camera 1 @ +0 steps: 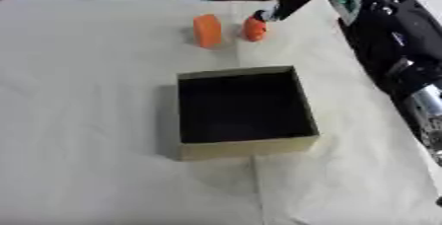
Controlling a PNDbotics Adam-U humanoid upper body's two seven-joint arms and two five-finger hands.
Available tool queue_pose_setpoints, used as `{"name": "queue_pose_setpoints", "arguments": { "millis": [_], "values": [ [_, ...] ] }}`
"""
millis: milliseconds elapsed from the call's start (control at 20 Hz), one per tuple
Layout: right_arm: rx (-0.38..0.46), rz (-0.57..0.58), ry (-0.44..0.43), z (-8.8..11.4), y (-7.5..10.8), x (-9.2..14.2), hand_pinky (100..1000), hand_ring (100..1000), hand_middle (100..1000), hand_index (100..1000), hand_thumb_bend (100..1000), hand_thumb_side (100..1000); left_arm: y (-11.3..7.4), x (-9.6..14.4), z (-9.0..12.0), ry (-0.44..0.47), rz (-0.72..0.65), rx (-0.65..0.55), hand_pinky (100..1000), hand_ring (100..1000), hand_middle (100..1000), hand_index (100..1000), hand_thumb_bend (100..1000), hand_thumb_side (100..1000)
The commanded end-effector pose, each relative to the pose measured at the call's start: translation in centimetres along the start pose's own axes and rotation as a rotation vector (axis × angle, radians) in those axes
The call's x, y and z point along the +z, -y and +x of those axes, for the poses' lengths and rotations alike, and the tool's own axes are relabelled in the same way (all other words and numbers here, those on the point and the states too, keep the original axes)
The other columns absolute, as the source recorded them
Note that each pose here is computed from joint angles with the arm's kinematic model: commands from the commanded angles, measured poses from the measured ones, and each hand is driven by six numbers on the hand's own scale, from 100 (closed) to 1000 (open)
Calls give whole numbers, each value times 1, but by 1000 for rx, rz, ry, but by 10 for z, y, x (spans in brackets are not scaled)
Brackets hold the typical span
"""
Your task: Pick up objects on the table and place them in the box.
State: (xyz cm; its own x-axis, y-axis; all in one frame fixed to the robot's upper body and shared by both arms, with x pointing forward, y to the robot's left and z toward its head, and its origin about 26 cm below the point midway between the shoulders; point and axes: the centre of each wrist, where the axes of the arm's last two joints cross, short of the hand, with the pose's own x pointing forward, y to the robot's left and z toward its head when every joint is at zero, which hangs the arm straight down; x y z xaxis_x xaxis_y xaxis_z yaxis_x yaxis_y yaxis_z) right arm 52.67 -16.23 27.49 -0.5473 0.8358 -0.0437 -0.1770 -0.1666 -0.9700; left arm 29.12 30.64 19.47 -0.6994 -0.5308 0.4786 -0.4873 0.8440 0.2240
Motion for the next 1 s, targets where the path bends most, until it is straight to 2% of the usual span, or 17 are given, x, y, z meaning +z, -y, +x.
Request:
{"name": "queue_pose_setpoints", "arguments": {
  "millis": [50,150,200,250,500,750,1000],
  "values": [
    [25,-45,-10,-1,25,9,928,904,826,850,314,406,-4,-7,4,33,-11,-10,583,588,651,786,100,747],
    [32,-47,-22,-1,25,9,929,905,829,850,306,386,-4,-7,4,34,-12,-10,583,588,651,786,100,745],
    [35,-50,-28,-1,25,9,929,901,832,853,264,325,-4,-7,5,35,-12,-10,583,587,651,786,100,739],
    [38,-52,-35,-1,24,9,928,900,835,853,245,304,-4,-7,5,36,-12,-11,583,587,651,786,100,738],
    [44,-48,-50,-2,20,7,926,896,840,859,192,276,-4,-8,5,35,-12,-14,583,585,650,786,100,736],
    [54,-34,-68,-4,16,6,924,900,846,860,183,267,-4,-8,5,36,-9,-16,583,584,650,786,100,738],
    [69,-23,-101,-7,11,6,924,919,859,871,122,222,-4,-9,5,38,-10,-16,583,583,649,786,100,739]
  ]
}}
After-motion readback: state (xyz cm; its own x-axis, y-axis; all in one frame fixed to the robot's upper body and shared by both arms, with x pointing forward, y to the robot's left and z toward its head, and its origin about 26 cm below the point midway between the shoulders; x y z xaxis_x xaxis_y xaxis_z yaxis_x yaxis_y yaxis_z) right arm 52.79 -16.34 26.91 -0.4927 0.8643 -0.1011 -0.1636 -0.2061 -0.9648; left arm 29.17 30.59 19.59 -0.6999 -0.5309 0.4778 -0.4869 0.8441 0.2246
